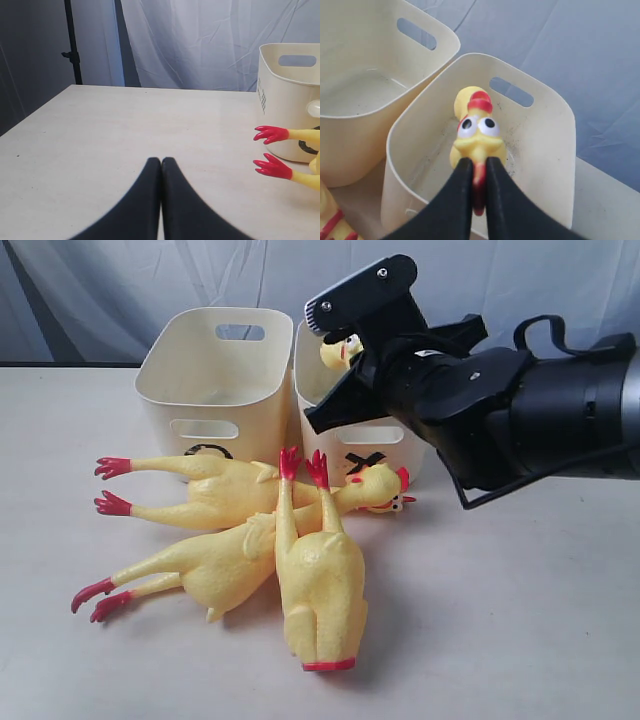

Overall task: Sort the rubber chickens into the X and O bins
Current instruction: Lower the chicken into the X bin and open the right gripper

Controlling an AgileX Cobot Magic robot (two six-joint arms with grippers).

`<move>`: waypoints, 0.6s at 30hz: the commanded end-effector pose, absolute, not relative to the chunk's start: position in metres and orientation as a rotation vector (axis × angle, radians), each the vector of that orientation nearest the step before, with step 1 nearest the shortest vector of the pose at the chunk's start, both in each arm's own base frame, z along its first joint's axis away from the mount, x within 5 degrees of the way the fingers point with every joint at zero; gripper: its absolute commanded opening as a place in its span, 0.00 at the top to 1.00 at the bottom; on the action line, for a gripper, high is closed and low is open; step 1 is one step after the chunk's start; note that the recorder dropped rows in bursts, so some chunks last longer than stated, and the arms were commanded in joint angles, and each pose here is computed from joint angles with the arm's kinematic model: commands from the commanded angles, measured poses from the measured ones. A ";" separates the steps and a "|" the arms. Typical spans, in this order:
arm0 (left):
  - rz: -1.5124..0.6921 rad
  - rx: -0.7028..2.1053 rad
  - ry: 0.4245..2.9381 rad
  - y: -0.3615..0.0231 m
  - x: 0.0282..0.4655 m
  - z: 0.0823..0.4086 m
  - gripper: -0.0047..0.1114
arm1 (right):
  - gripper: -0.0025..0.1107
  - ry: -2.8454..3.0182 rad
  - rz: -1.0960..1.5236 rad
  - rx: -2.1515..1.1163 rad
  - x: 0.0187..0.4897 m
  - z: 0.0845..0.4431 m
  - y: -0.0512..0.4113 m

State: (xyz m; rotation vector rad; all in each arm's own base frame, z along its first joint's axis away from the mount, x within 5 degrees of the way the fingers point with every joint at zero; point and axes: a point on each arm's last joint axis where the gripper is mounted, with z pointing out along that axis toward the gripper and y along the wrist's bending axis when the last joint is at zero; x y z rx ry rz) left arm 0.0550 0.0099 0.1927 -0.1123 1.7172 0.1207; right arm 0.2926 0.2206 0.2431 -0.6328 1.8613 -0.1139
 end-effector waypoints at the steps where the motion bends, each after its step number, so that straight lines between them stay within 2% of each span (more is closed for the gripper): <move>1: 0.127 -0.109 1.714 0.010 0.055 0.192 0.96 | 0.99 1.869 -0.118 -0.613 0.297 0.242 0.222; 7: 0.127 -0.109 1.714 0.010 0.055 0.192 0.96 | 0.96 1.879 -0.126 -0.608 0.298 0.238 0.222; 9: 0.127 -0.109 1.714 0.010 0.055 0.192 0.96 | 0.86 1.877 -0.133 -0.603 0.298 0.239 0.221; 14: 0.127 -0.109 1.714 0.010 0.055 0.192 0.96 | 0.49 1.864 -0.176 -0.570 0.299 0.241 0.218; 16: 0.127 -0.109 1.714 0.010 0.055 0.192 0.96 | 0.43 1.862 -0.185 -0.560 0.300 0.241 0.217; 18: 0.127 -0.109 1.714 0.010 0.055 0.192 0.96 | 0.43 1.870 -0.183 -0.549 0.300 0.241 0.216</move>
